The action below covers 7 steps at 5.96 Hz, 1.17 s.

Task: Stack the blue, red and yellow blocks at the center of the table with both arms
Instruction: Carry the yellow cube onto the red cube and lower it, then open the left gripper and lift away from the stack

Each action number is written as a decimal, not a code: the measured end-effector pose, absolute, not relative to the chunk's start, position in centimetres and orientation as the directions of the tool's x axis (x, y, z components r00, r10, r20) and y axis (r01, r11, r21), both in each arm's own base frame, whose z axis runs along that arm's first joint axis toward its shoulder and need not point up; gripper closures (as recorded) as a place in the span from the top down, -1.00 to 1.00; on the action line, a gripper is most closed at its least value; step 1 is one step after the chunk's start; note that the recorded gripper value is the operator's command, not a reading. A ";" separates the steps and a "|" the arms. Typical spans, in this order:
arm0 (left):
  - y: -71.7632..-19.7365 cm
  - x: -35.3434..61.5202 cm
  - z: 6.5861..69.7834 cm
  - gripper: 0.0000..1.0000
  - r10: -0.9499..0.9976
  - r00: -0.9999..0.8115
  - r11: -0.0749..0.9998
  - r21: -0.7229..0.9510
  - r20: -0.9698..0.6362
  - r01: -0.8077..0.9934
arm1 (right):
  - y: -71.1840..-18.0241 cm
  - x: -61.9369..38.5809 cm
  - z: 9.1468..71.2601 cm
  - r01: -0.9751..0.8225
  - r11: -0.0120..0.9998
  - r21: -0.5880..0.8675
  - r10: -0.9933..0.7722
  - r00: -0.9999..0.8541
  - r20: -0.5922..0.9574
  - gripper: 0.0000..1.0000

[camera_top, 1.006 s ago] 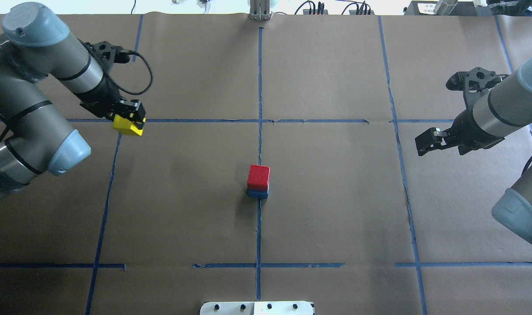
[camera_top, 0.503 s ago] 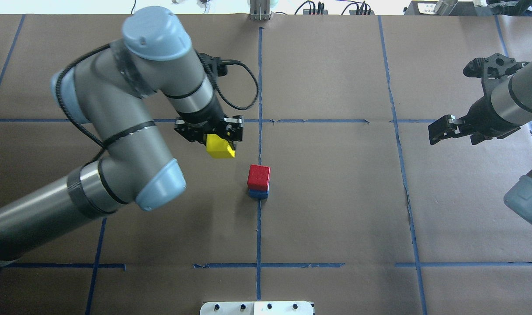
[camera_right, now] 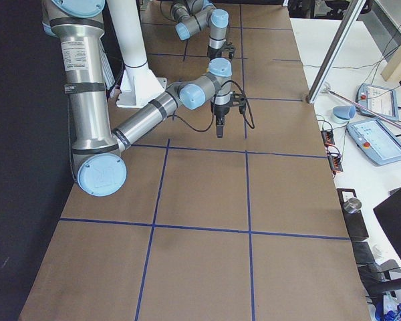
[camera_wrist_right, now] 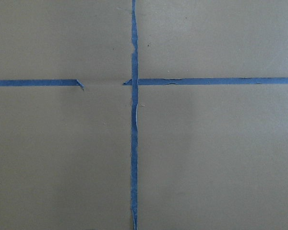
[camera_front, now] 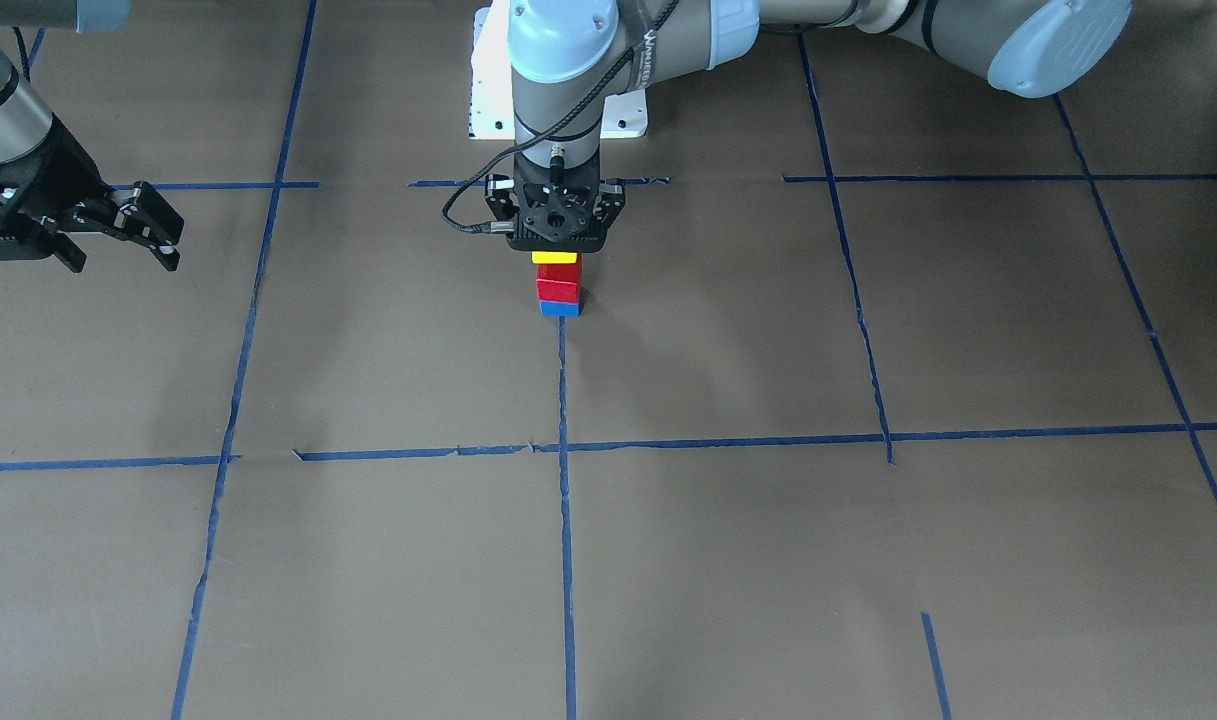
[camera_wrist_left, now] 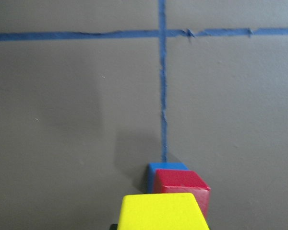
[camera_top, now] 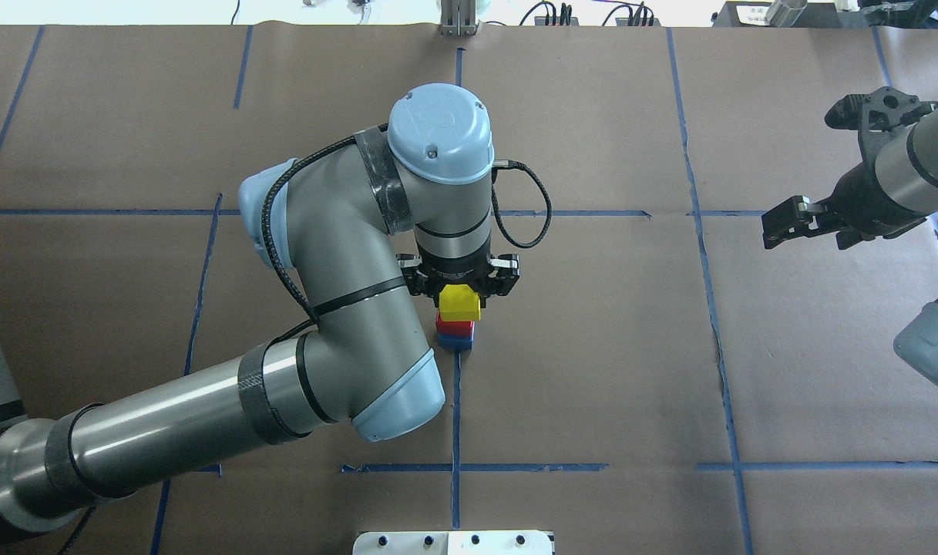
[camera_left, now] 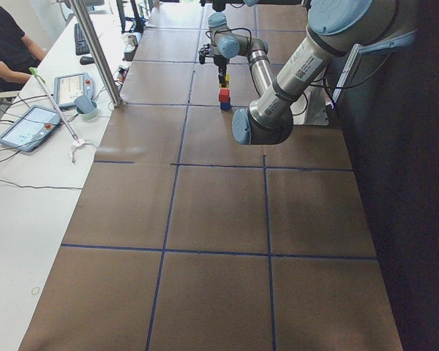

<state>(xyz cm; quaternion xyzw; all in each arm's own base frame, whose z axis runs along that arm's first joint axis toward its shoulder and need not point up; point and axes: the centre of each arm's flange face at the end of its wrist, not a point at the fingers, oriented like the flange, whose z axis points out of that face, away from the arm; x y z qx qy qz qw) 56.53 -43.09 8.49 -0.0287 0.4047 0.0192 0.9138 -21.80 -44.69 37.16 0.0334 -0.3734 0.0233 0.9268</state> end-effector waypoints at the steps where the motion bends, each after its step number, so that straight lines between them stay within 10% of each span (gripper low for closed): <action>1: -43.5 57.1 8.7 -1.00 0.008 0.687 0.999 -0.029 -0.727 -0.043 | -44.7 -21.8 37.2 -0.068 0.997 0.045 0.018 0.720 0.694 1.00; 7: -43.7 58.6 9.6 -0.89 0.019 0.708 0.999 -0.011 -0.706 -0.037 | -44.8 -22.0 37.5 -0.067 0.997 0.038 0.022 0.724 0.690 1.00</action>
